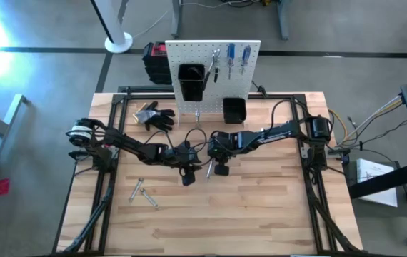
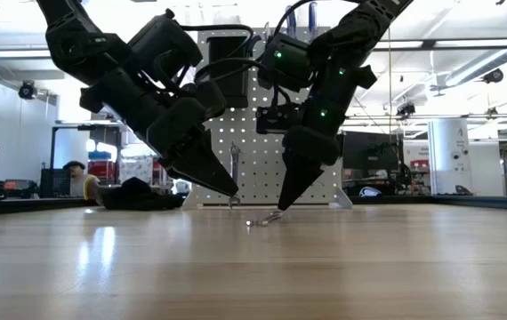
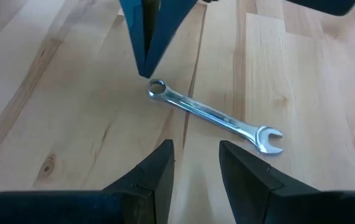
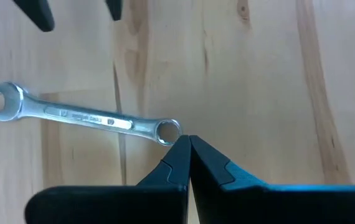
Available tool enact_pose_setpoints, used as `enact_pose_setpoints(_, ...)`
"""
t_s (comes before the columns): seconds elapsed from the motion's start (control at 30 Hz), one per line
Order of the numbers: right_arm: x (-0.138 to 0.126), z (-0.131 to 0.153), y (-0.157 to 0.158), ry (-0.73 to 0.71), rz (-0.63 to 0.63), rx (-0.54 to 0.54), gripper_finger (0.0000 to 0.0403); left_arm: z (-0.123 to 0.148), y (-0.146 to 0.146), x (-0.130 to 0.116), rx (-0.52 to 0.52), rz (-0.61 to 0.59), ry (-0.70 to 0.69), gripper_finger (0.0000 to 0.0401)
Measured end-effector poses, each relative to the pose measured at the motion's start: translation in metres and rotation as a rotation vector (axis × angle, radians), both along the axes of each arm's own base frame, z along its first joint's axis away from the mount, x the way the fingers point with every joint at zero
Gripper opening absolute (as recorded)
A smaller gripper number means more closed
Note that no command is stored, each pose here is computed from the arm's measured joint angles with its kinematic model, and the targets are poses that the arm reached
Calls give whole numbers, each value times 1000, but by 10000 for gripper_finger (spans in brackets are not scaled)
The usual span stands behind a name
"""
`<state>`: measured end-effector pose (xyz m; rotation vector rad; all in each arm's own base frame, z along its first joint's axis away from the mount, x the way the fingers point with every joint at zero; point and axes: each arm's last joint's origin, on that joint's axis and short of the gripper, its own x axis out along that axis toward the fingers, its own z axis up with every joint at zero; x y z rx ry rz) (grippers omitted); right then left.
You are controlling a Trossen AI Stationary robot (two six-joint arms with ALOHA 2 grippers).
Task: Hang tools onto peg board
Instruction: Hang the wrench on the peg board
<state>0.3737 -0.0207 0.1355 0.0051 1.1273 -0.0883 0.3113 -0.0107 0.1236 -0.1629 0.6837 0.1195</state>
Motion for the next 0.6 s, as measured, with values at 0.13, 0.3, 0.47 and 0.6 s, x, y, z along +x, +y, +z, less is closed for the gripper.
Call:
enact_pose_setpoints(0.13,1,1,0,-6,3,-2,0,0,0,0,0,0,0,117)
enact_pose_setpoints(0.3,5,4,3,-47,23,13,0,0,0,0,-4,3,0,117)
enact_pose_setpoints(0.47,7,1,8,-56,38,31,0,0,0,0,-23,17,-2,119)
enact_pose_setpoints(0.6,6,-5,7,-39,34,30,0,0,-1,0,-43,9,-1,128)
